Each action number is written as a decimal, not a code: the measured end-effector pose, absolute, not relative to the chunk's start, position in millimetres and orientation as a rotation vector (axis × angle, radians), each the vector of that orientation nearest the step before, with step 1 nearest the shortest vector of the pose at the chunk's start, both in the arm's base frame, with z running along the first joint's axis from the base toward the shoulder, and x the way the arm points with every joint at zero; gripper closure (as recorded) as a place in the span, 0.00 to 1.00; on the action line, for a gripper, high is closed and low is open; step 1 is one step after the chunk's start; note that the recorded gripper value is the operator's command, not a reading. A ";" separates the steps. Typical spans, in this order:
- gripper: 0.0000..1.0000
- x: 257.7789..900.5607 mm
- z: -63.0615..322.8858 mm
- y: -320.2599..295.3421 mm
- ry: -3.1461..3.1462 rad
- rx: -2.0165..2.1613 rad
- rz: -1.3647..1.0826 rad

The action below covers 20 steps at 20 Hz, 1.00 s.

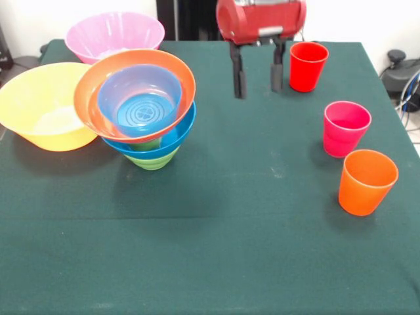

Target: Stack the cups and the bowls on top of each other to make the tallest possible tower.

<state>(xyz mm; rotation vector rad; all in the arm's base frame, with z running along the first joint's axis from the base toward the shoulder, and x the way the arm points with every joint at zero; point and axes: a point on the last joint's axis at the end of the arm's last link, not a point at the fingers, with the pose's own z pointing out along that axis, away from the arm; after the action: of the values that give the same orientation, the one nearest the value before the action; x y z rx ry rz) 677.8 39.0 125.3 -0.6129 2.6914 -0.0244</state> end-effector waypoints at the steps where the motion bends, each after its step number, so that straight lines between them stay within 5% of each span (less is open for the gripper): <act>1: 0.00 677.6 119.1 42.6 2.688 -0.607 -0.025; 20: 0.00 657.9 41.2 37.3 2.696 -0.400 0.230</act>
<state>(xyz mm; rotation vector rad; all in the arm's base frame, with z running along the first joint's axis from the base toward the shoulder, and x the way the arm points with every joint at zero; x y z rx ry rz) 657.9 37.3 41.2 -0.4001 2.6961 0.2302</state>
